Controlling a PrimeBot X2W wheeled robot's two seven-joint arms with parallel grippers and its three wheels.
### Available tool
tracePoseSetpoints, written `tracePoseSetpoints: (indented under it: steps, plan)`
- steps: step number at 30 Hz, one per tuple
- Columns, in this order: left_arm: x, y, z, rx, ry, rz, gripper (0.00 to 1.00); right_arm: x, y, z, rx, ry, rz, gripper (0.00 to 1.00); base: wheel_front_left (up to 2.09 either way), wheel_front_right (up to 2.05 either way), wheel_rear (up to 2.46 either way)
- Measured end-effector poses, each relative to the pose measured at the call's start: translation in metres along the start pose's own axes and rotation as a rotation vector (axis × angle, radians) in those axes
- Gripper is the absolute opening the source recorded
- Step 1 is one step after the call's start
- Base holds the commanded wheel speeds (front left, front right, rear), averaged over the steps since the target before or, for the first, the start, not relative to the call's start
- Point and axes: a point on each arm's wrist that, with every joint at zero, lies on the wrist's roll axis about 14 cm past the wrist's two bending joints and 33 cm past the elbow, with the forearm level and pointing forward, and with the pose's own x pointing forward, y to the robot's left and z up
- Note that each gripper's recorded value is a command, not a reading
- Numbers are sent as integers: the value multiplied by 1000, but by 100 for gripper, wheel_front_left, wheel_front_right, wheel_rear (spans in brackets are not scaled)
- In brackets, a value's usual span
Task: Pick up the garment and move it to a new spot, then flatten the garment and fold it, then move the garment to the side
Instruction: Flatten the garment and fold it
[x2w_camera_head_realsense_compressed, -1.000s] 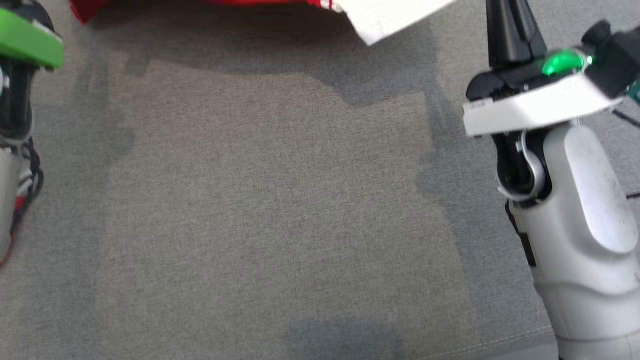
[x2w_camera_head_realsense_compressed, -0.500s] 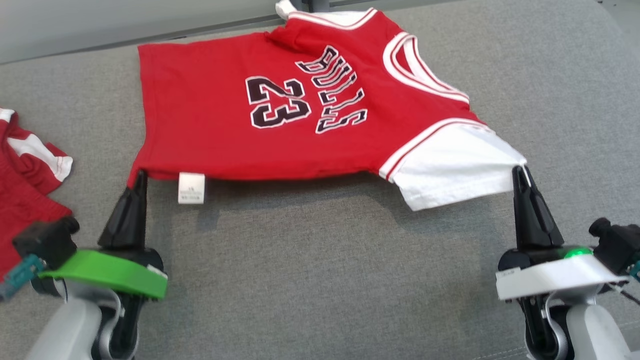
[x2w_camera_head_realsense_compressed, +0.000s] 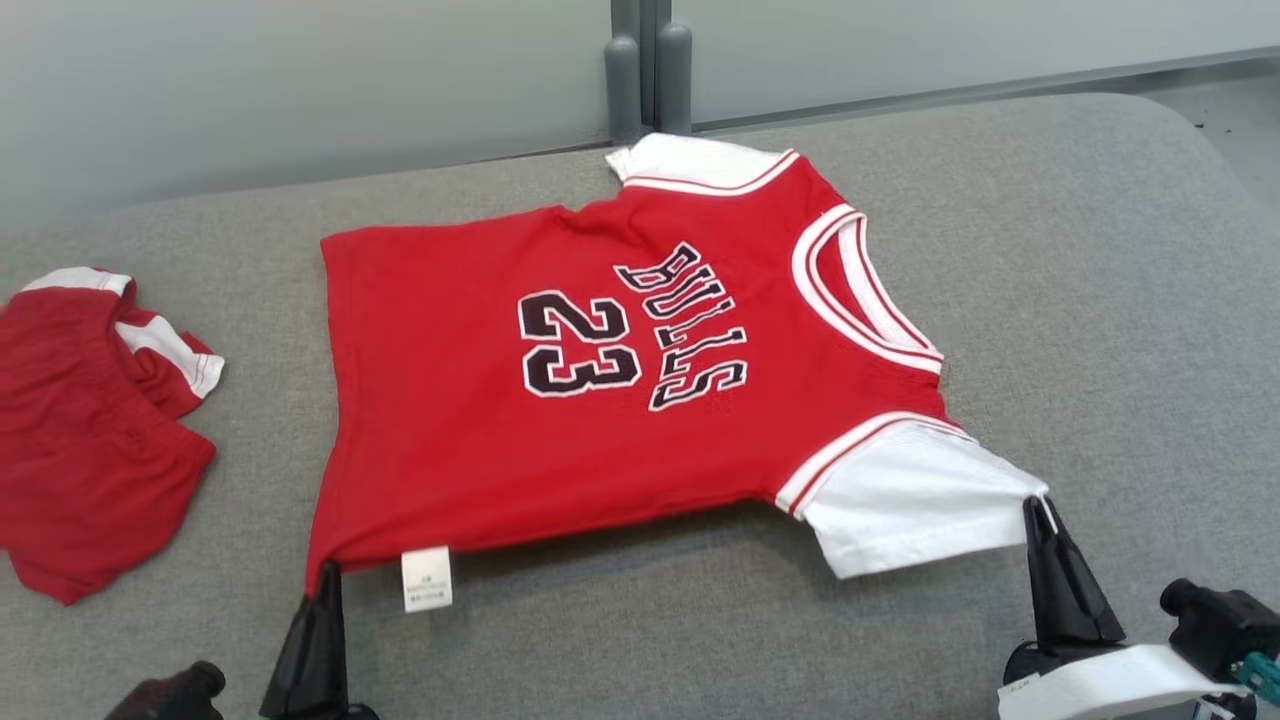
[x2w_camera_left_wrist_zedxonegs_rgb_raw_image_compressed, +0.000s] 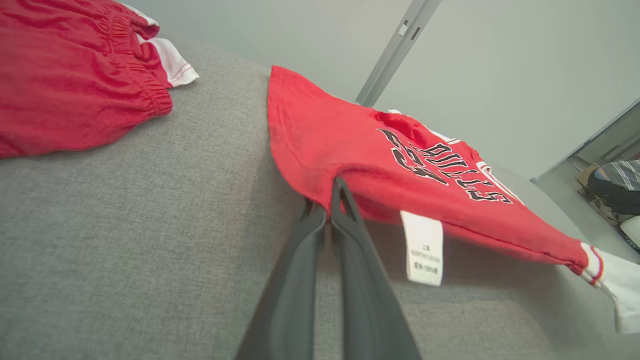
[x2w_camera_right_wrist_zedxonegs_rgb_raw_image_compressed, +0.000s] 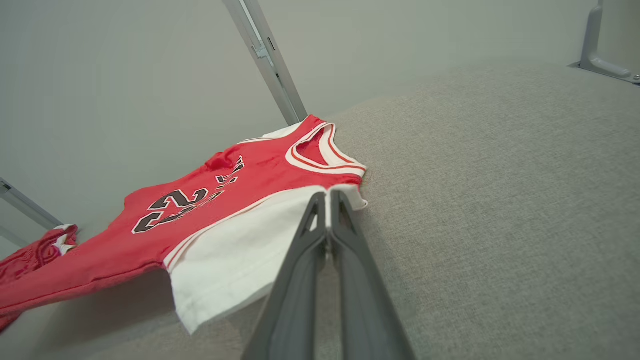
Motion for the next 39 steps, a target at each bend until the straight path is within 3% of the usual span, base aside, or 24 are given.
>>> tracePoseSetpoints:
  steps: [13, 25, 33, 39]
  plan:
    - [-45, 8, -26, -47, 26, 78, 0, -32, 0, -30, 37, 91, -10, 0, 0, 0, 0]
    - [-44, 4, -33, -47, 40, 57, 0, -34, -2, -32, 38, 97, -14, 0, 0, 0, 0]
    - [-39, -4, -34, -109, 55, 39, 0, -29, -1, -35, 37, 109, -8, 0, 0, 0, 0]
    - [-20, -11, -25, -131, 44, 8, 0, -7, 10, -23, 26, 71, 31, 0, 0, 0, 0]
